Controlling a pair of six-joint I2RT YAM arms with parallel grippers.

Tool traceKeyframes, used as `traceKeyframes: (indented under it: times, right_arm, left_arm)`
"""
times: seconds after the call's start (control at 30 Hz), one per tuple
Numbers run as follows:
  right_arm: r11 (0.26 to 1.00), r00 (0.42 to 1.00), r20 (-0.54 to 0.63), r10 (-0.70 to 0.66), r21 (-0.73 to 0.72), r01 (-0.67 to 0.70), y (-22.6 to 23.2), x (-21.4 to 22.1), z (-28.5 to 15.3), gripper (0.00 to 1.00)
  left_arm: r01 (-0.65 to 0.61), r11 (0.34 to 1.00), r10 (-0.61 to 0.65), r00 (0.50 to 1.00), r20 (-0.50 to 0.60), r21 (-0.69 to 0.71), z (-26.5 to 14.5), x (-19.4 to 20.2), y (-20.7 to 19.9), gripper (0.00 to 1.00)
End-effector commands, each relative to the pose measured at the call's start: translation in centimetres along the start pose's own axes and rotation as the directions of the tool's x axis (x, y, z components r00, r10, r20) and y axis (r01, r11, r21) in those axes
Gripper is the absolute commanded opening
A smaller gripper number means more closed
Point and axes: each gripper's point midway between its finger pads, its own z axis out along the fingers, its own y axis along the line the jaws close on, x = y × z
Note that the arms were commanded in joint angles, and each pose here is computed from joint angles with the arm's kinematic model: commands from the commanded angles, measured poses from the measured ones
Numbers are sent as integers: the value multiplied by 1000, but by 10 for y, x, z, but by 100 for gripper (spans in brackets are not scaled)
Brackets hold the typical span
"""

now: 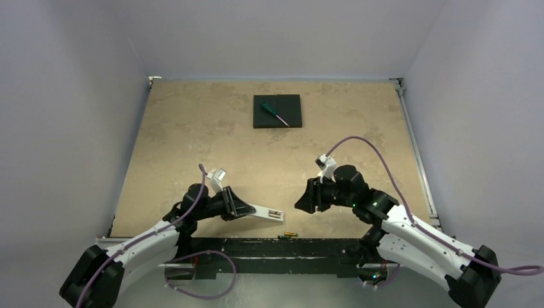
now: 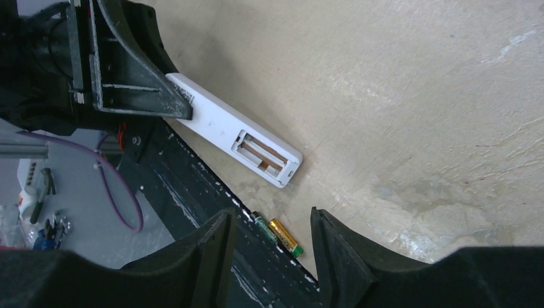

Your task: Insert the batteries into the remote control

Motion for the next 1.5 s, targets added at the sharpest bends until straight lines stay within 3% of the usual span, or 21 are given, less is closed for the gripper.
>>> traceKeyframes:
  times: [0.0,0.43,0.53,0.7,0.8,1.2,1.47]
  right_arm:
    - [999,1000,-18,-25,24,25,3,8,4,54]
    - [992,991,-80,-104,66,109,11,23,8,57]
    - [992,994,-50,-95,77,98,12,19,7,57]
    - [995,997,-23,-77,66,79,15,18,7,56]
    - [995,997,-22,-72,68,73,14,20,8,56]
    - [995,999,-2,-52,86,52,7,26,8,55]
    - [991,998,-34,-61,118,65,-3,34,13,56]
  left_arm:
    - [-65,998,65,998,8,-16,5,-3,7,3]
    - [-97,989,96,995,-16,-114,21,-13,24,28]
    - [-84,990,84,996,-8,-114,26,-16,25,27]
    - [-59,992,63,998,28,-110,37,-28,22,4]
    - [-47,993,52,998,43,-106,44,-34,20,1]
    - [-15,994,25,995,101,-106,64,-53,23,1]
    - [-15,992,26,996,85,-122,68,-52,28,13]
